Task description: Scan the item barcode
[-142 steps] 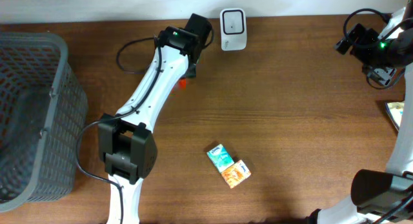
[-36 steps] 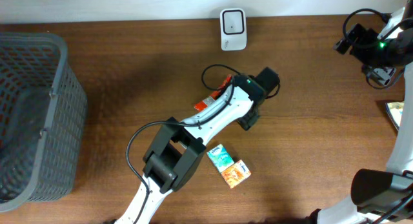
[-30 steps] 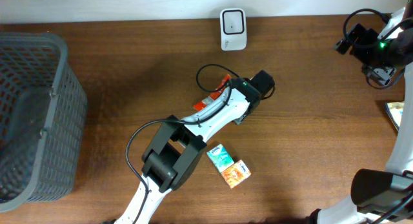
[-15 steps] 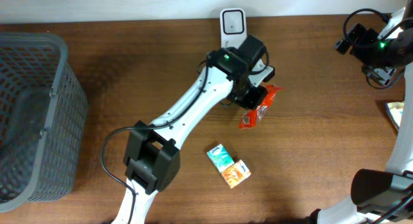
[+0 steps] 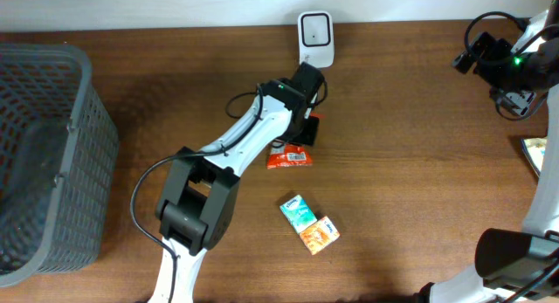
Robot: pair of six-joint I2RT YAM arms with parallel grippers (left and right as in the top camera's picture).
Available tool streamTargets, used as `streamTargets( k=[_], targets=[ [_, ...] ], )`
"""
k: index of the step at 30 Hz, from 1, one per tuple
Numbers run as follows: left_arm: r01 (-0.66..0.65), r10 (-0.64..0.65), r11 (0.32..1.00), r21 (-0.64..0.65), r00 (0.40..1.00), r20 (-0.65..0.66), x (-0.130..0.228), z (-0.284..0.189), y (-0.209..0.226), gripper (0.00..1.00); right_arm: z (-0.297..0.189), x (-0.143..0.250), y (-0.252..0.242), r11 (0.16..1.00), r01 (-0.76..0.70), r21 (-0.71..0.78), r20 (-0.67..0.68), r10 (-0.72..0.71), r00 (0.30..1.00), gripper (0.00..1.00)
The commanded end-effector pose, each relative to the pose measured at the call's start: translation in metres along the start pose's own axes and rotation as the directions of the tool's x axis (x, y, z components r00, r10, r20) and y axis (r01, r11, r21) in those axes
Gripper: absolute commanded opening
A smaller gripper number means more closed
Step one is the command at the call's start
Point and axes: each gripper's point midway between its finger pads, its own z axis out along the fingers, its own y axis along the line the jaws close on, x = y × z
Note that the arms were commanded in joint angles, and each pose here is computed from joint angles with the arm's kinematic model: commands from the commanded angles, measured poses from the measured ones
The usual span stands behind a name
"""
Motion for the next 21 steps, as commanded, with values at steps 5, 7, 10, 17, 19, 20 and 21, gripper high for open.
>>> streamTargets(
  k=[5, 7, 10, 17, 19, 20, 21],
  targets=[
    [-0.072, 0.091, 0.736, 0.673, 0.996, 0.006, 0.006, -0.123, -0.130, 0.00, 0.000, 0.002, 0.002, 1.000, -0.003, -0.006, -0.002, 0.003, 1.000, 0.99],
    [-0.067, 0.139, 0.634, 0.771, 0.990, -0.028, 0.020, -0.140, -0.152, 0.00, 0.000, 0.002, 0.002, 1.000, -0.003, -0.006, -0.003, 0.003, 1.000, 0.99],
    [-0.068, 0.186, 0.664, 0.745, 0.980, -0.077, 0.042, -0.101, -0.169, 0.00, 0.000, 0.002, 0.002, 1.000, -0.003, -0.006, -0.003, 0.003, 1.000, 0.99],
    [-0.158, 0.299, 0.669, 0.727, 0.952, -0.069, 0.072, -0.038, -0.217, 0.00, 0.000, 0.002, 0.002, 1.000, -0.003, -0.006, -0.003, 0.003, 1.000, 0.99],
    [-0.151, 0.268, 0.753, 0.641, 0.959, -0.088, 0.068, -0.009, -0.199, 0.00, 0.000, 0.002, 0.002, 1.000, -0.003, -0.006, -0.003, 0.003, 1.000, 0.99],
    [-0.161, 0.237, 0.822, 0.546, 0.969, -0.071, 0.057, 0.004, -0.180, 0.02, 0.000, 0.002, 0.002, 1.000, -0.003, -0.006, -0.003, 0.003, 1.000, 0.99],
    [-0.165, 0.211, 0.871, 0.462, 0.976, -0.051, 0.047, 0.012, -0.161, 0.06, 0.000, 0.002, 0.002, 1.000, -0.003, -0.006, -0.002, 0.003, 1.000, 0.99]
  ],
)
